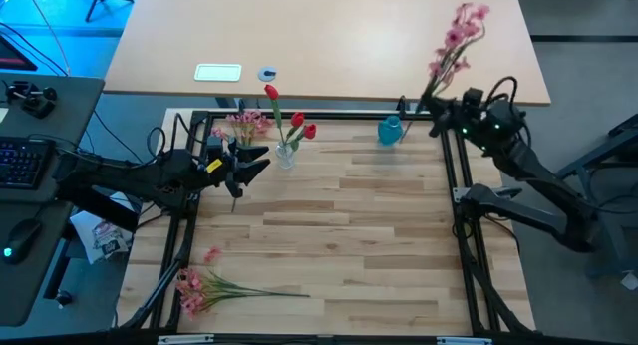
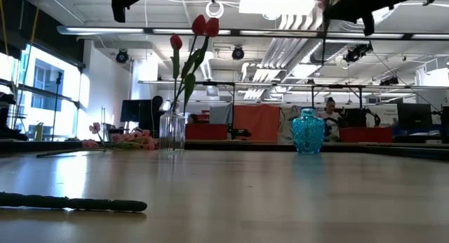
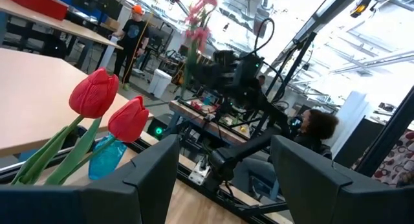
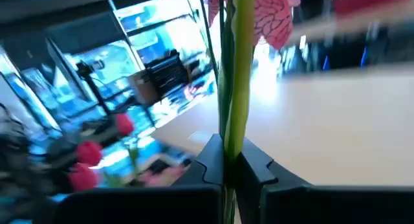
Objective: Sort flowers into vase by color
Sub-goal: Put the right pink flowers into the blue vase
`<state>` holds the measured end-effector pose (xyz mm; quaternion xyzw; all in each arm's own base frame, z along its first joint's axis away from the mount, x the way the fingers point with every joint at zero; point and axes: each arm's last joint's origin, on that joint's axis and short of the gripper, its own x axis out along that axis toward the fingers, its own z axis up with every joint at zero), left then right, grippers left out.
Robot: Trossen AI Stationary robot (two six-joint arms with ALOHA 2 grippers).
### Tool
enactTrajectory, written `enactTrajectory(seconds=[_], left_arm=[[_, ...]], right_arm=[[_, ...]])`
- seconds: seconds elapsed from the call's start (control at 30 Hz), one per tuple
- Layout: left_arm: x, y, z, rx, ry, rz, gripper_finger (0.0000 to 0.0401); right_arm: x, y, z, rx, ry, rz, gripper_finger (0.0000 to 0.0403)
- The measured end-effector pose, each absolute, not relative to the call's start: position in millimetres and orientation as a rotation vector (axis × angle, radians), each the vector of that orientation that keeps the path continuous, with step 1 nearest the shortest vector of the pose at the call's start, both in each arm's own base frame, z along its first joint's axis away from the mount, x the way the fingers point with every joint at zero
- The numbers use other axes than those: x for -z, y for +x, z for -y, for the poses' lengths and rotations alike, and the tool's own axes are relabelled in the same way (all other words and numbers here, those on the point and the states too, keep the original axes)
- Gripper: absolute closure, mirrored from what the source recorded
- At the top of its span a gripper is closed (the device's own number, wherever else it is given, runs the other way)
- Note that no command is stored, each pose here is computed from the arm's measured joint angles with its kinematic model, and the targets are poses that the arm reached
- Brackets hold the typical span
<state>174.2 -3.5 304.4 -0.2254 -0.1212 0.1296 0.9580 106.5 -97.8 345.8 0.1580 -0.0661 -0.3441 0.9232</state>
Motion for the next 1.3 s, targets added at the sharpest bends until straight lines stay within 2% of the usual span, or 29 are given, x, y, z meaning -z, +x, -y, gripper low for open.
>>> enactTrajectory(seconds=[0.13,0.27,0.47,0.57,0.7,1.17,1.3], left_arm=[[-304,174,4,-0.263,-0.458,0.246,0.0170],[-304,174,4,-0.262,-0.459,0.246,0.0170],[-304,174,7,-0.240,-0.504,0.246,0.0170],[-304,174,8,-0.246,-0.499,0.245,0.0170],[-304,173,8,-0.286,-0.483,0.250,0.0170],[-304,173,8,-0.299,-0.483,0.253,0.0170],[-304,173,8,-0.300,-0.481,0.251,0.0170]], right_arm=[[-346,124,114,0.720,0.137,0.111,0.0400],[-331,146,136,0.744,0.072,0.028,0.0401],[-311,160,155,0.988,0.039,-0.086,0.0401],[-316,164,154,0.962,-0.017,-0.049,0.0401],[-313,168,155,0.912,0.002,-0.055,0.0401],[-280,189,175,0.925,0.034,-0.211,0.0401],[-284,187,171,0.920,0.091,-0.169,0.0401]])
